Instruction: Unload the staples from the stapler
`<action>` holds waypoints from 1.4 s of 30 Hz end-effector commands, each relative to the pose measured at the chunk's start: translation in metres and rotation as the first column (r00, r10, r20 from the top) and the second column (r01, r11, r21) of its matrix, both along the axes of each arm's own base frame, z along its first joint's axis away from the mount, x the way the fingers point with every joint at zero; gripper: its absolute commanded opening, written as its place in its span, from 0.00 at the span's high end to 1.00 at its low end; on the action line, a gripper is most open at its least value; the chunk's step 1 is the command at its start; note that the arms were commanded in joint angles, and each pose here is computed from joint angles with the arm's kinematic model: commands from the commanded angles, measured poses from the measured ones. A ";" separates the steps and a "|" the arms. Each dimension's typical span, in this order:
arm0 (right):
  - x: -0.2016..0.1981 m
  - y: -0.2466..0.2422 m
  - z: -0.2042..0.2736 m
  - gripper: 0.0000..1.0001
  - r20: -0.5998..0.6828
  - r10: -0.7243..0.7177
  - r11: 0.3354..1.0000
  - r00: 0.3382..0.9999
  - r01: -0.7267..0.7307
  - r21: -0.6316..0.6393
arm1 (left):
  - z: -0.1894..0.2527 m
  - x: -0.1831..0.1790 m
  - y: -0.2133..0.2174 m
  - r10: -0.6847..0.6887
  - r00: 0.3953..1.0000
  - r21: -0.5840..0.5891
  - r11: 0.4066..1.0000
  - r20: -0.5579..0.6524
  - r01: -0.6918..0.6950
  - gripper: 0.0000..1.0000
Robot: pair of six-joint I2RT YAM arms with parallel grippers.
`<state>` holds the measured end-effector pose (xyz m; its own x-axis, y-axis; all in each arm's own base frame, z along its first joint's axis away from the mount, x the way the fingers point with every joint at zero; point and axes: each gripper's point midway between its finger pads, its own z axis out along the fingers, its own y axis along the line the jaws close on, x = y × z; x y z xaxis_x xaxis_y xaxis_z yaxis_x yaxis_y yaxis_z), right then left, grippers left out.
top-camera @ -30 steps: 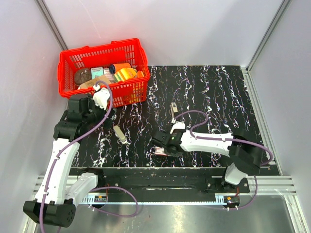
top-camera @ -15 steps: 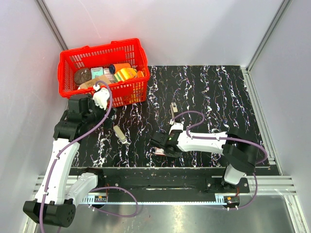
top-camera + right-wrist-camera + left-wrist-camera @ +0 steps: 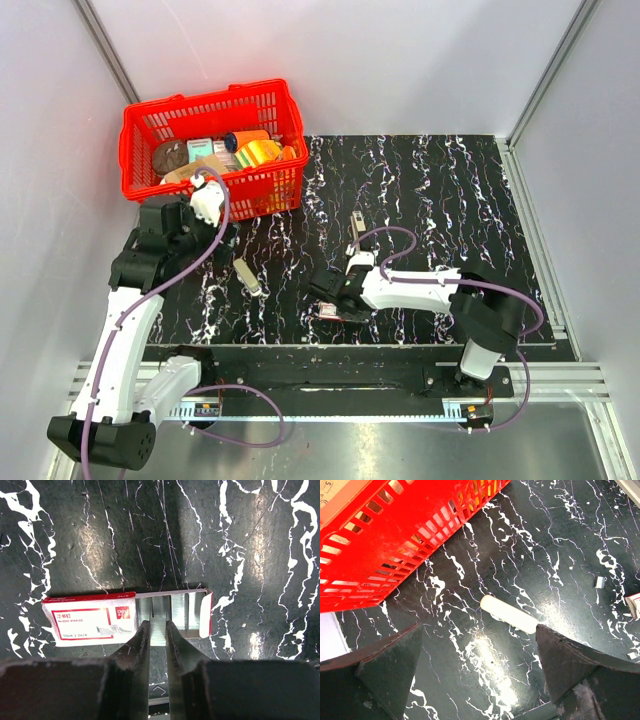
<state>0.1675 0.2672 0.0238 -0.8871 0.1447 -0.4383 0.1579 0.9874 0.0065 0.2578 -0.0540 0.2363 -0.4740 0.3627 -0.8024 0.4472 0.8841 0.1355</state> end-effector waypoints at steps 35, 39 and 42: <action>0.015 0.014 0.006 0.83 0.009 0.037 0.999 0.999 -0.037 0.028 | 0.000 -0.006 -0.004 -0.024 0.999 -0.025 0.999 0.030 0.025 0.01; 0.016 0.015 0.008 0.78 0.019 0.046 0.998 0.999 -0.047 0.041 | 0.001 -0.008 -0.007 -0.040 0.999 -0.027 0.999 0.017 0.040 0.01; 0.016 0.016 0.011 0.75 0.023 0.052 0.997 0.998 -0.053 0.048 | 0.004 -0.008 -0.009 -0.045 0.999 -0.038 0.998 0.017 0.046 0.01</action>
<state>0.1752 0.2742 0.0203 -0.8997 0.1016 -0.4246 0.1097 0.9939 0.0052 0.2488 -0.0573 0.2262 -0.4816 0.3620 -0.7982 0.4670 0.8766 0.1158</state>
